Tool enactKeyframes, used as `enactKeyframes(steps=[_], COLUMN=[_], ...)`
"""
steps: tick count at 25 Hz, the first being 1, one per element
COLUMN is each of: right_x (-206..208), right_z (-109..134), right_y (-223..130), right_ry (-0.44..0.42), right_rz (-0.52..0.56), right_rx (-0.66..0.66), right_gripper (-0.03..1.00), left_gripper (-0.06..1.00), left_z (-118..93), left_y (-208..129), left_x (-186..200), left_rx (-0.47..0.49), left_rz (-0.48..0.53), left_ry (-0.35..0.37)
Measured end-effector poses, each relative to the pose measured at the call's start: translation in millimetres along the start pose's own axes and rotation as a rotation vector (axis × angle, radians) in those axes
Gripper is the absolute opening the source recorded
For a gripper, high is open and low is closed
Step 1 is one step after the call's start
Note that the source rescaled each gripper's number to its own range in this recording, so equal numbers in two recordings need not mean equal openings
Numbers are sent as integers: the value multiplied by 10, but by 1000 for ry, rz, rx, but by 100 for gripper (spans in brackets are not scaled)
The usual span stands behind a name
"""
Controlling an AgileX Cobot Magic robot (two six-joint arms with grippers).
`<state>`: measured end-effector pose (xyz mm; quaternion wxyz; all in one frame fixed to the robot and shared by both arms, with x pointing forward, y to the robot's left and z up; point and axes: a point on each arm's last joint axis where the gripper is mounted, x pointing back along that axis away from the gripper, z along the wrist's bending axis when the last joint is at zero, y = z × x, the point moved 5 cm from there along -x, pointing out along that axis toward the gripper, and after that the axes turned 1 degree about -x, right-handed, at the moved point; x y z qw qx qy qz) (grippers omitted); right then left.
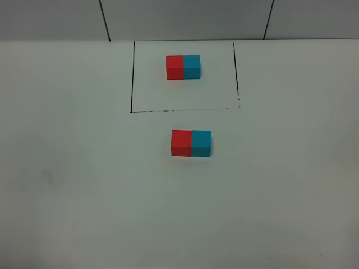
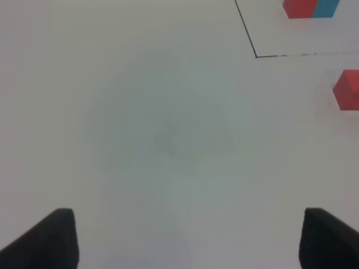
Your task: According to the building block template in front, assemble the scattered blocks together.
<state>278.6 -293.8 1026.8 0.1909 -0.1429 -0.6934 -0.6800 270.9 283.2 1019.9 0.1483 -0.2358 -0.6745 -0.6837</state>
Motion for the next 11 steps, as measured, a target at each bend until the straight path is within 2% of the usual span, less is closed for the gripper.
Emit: enactKeyframes(steps=[11], right_x=[0], right_z=[0], right_y=[0], right_ry=[0], right_rz=[0], right_rx=[0], right_gripper=[99], left_gripper=[84], left_z=[0], left_y=[0], left_x=[0], left_rx=[0], left_rz=[0], left_ry=[0])
